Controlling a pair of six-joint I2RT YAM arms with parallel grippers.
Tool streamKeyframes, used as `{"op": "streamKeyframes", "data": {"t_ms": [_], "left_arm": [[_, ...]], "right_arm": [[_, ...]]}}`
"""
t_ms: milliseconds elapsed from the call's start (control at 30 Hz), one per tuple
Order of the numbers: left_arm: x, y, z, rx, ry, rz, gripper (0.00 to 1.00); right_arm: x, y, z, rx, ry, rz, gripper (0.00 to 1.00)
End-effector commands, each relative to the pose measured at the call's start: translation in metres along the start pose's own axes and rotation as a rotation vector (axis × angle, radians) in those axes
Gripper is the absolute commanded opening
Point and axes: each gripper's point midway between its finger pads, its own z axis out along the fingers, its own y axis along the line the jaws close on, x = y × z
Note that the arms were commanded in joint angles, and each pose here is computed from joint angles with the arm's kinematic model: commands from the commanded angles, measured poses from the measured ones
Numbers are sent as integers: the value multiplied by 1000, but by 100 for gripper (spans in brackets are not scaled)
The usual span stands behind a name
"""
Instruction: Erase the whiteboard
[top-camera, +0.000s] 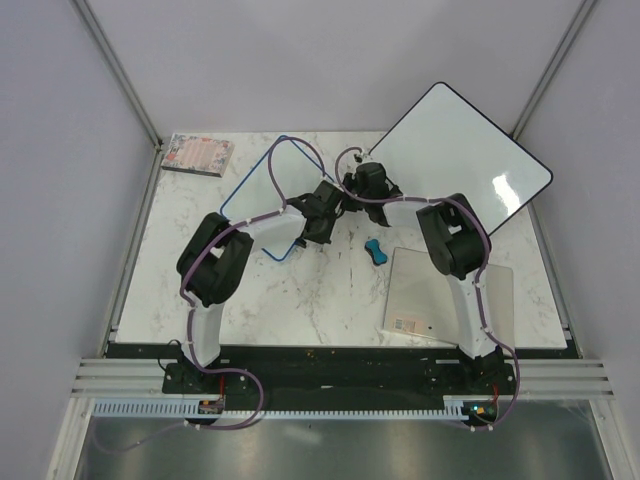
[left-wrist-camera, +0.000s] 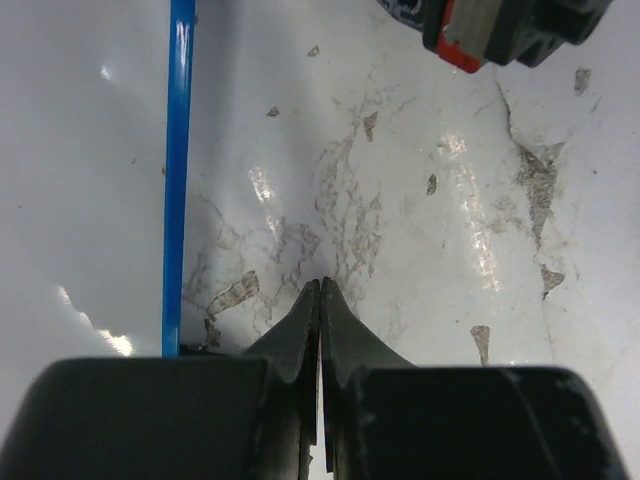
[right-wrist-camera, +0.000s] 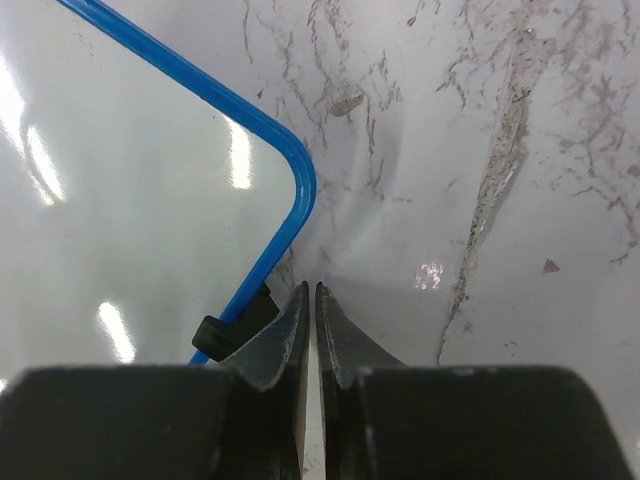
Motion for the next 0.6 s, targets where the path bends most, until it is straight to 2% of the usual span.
{"op": "streamKeyframes", "data": {"t_ms": [0, 233, 433, 567], "left_arm": [[-1, 16, -7, -78, 1, 24, 2], [5, 31, -13, -131, 5, 15, 2], [9, 41, -18, -169, 7, 23, 2], [3, 32, -23, -115, -11, 42, 2]], "right_arm": [[52, -9, 1, 39, 144, 8, 13], [37, -15, -17, 99, 101, -30, 16], [24, -41, -39, 156, 75, -9, 20], [5, -42, -55, 165, 22, -27, 22]]}}
